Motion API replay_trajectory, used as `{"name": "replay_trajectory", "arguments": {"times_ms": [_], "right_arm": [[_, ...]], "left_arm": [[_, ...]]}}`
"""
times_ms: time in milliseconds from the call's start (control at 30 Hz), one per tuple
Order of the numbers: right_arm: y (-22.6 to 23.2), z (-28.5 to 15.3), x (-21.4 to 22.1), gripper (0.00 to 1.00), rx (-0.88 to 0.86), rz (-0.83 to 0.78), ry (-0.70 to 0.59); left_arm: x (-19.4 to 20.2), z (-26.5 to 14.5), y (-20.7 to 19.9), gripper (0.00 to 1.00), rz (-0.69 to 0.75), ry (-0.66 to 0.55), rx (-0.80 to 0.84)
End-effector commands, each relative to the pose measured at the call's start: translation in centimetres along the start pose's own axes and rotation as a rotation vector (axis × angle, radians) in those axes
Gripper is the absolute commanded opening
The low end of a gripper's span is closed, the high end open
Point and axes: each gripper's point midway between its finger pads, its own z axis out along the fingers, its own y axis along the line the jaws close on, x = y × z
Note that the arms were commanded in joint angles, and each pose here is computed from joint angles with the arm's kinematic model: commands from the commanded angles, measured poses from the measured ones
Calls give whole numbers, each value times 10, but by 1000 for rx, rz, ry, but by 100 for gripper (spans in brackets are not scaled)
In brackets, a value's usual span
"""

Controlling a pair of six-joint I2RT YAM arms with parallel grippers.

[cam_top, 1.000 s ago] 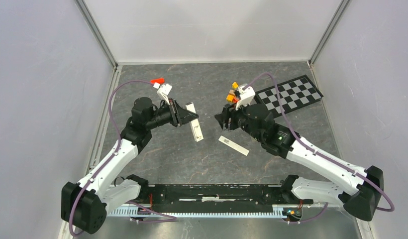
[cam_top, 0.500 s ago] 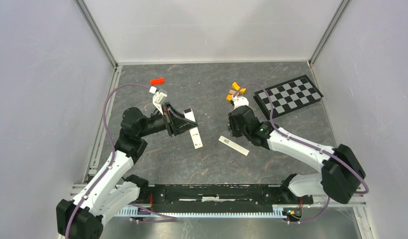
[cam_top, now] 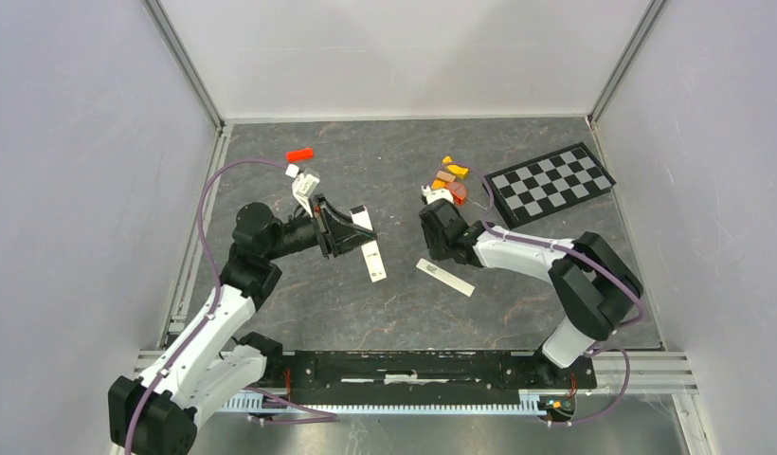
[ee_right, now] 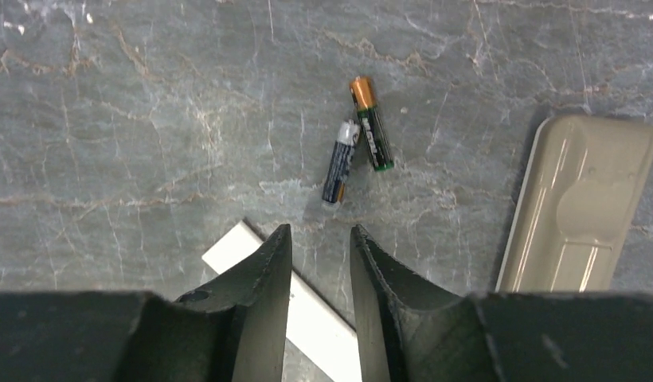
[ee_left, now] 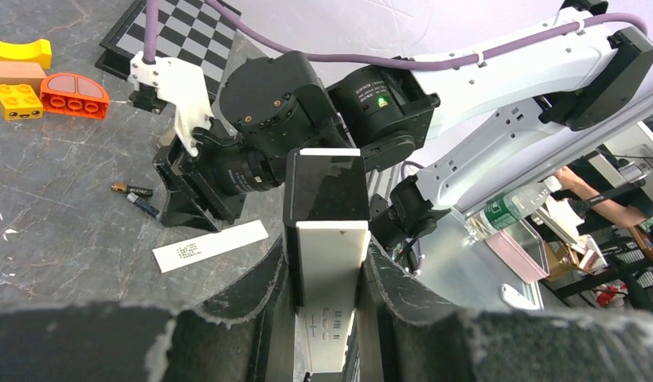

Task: Load the batteries into the remote control
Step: Pick up the battery from the center of the board.

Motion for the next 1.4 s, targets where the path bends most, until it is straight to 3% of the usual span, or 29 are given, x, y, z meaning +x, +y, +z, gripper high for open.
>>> {"name": "replay_trajectory", "arguments": {"times_ms": [0, 300, 567, 833, 1033, 1200, 1367], "right_arm": [[4, 9, -34, 38, 18, 34, -77], [-7, 30, -35, 37, 60, 53, -51], [-10, 37, -29, 26, 73, 49, -26], [-7, 47, -22, 25, 45, 36, 6], [2, 49, -23, 3, -30, 34, 8], [16, 30, -41, 2, -133, 52, -71], [36, -18, -79, 2, -304, 93, -243]], "left_arm": [[-7, 2, 3, 2, 41, -26, -11], [-12, 3, 6, 2, 54, -26, -36], [-14, 4, 15, 2, 33, -40, -90], [-21, 1, 26, 2, 54, -54, -168], [-17, 3, 37, 2, -6, -58, -209], [-12, 2, 58, 2, -95, -89, -299], [-6, 4, 81, 2, -213, -147, -373]]}}
